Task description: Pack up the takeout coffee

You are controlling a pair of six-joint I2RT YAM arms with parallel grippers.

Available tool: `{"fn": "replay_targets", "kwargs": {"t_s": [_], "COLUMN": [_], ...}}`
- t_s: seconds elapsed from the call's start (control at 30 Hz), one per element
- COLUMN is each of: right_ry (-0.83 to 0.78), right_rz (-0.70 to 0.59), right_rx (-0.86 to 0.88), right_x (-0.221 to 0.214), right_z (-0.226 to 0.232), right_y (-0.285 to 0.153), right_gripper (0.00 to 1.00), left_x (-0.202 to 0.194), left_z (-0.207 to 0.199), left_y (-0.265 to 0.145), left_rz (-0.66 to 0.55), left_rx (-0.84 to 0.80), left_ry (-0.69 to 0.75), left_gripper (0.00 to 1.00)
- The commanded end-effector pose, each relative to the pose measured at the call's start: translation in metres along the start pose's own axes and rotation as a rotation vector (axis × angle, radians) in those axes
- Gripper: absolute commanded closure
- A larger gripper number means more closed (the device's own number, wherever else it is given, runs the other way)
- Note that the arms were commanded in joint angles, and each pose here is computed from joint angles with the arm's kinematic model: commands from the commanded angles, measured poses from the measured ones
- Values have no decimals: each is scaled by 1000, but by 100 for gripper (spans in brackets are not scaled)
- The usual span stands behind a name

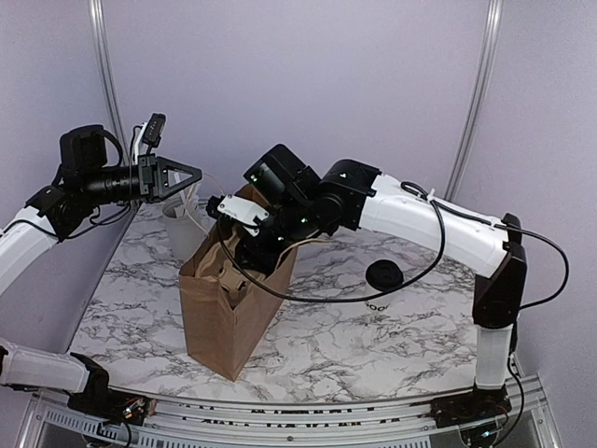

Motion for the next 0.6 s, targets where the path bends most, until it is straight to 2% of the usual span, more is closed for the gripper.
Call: {"fn": "replay_targets", "kwargs": {"t_s": [0.0, 0.57], "right_ry": [26, 20], "right_rz": [-8, 11], "right_rx": [-14, -35], "right_x": [7, 12], "right_z": [-3, -4], "right_y": [2, 16], "right_gripper": [61, 58], "left_x": [-6, -10], "left_z": [3, 4], "left_y": [-5, -6], "left_rz": [15, 36], "left_rx": [67, 78], "left_ry": [-1, 16], "left_gripper": [100, 100]}}
Point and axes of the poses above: each gripper's point midway between its finger pads, its own y axis out along the fingers, its own z axis along the line the jaws close on, x = y × z, the point moved 9 cm from there along -y, back along the fingers, and after that the axes turned 14 degrees about y, right-handed, at the moved point
